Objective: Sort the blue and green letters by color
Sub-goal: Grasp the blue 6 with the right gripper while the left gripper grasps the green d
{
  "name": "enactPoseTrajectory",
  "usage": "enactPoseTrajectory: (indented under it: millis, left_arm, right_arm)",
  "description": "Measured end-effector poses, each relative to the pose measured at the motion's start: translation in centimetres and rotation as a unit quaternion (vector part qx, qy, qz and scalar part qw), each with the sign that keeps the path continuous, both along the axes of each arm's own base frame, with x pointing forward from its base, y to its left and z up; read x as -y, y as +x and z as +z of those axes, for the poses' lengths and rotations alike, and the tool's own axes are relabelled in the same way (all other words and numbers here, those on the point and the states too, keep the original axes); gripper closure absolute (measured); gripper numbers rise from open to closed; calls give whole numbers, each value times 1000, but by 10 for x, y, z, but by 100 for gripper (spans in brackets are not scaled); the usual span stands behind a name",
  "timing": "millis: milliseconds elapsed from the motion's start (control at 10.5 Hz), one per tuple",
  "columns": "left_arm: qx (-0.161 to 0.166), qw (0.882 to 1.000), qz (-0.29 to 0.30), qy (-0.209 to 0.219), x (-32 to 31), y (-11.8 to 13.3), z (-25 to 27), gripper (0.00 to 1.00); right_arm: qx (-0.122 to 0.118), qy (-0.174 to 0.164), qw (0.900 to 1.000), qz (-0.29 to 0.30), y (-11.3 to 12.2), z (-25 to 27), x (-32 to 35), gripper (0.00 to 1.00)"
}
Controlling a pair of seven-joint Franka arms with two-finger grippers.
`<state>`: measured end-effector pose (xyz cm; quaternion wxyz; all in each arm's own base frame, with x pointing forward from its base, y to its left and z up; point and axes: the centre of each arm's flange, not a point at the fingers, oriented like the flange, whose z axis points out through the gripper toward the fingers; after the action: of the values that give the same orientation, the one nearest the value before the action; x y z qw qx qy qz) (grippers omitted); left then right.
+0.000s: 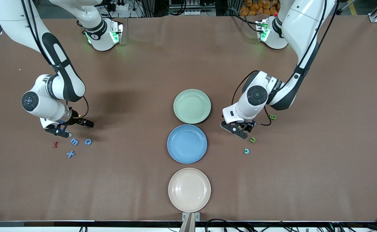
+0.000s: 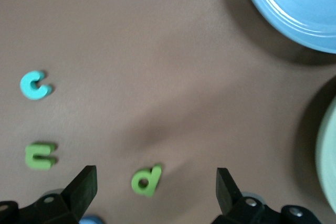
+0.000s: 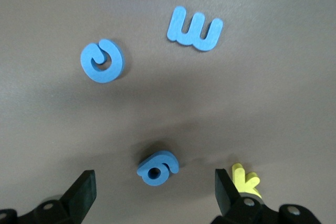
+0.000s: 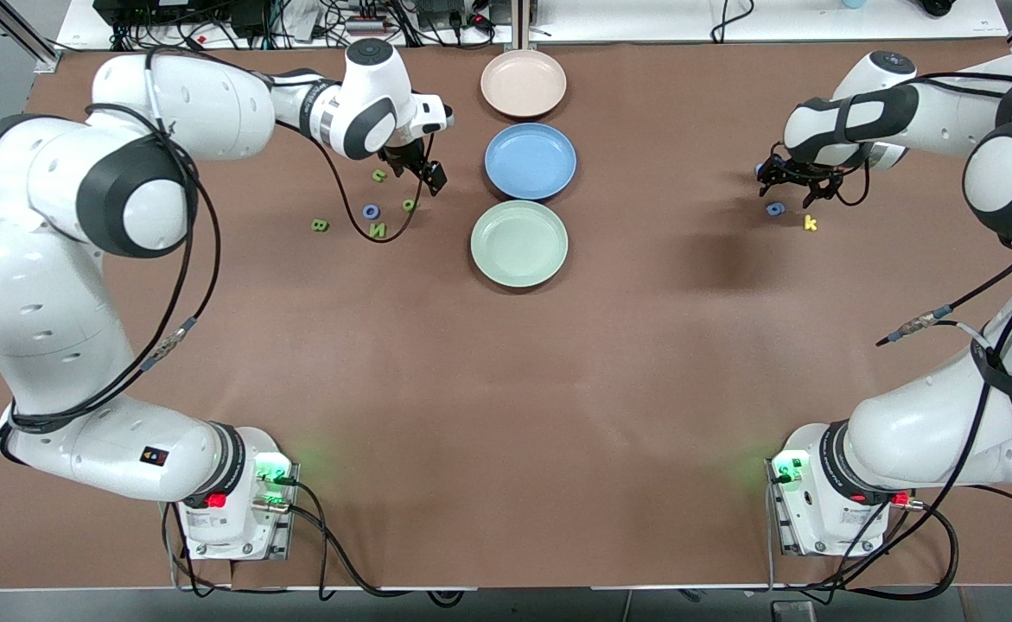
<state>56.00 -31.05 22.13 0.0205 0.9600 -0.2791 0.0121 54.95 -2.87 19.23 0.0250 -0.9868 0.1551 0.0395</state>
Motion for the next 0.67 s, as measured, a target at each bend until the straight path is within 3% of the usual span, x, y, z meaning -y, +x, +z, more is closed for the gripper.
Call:
enactPoseTrajectory:
  millis: [286, 571, 667]
  left_arm:
    - [2, 991, -131, 1, 2, 11, -21, 0]
    - [1, 987, -163, 1, 1, 13, -26, 0]
    - [-1, 986, -168, 2, 1, 11, -28, 0]
  right_arm:
    - [-6, -1, 1000, -8, -2, -10, -12, 0]
    - [-8, -2, 1000, -7, -3, -16, -14, 6]
    - [-9, -2, 1000, -7, -4, -17, -14, 14]
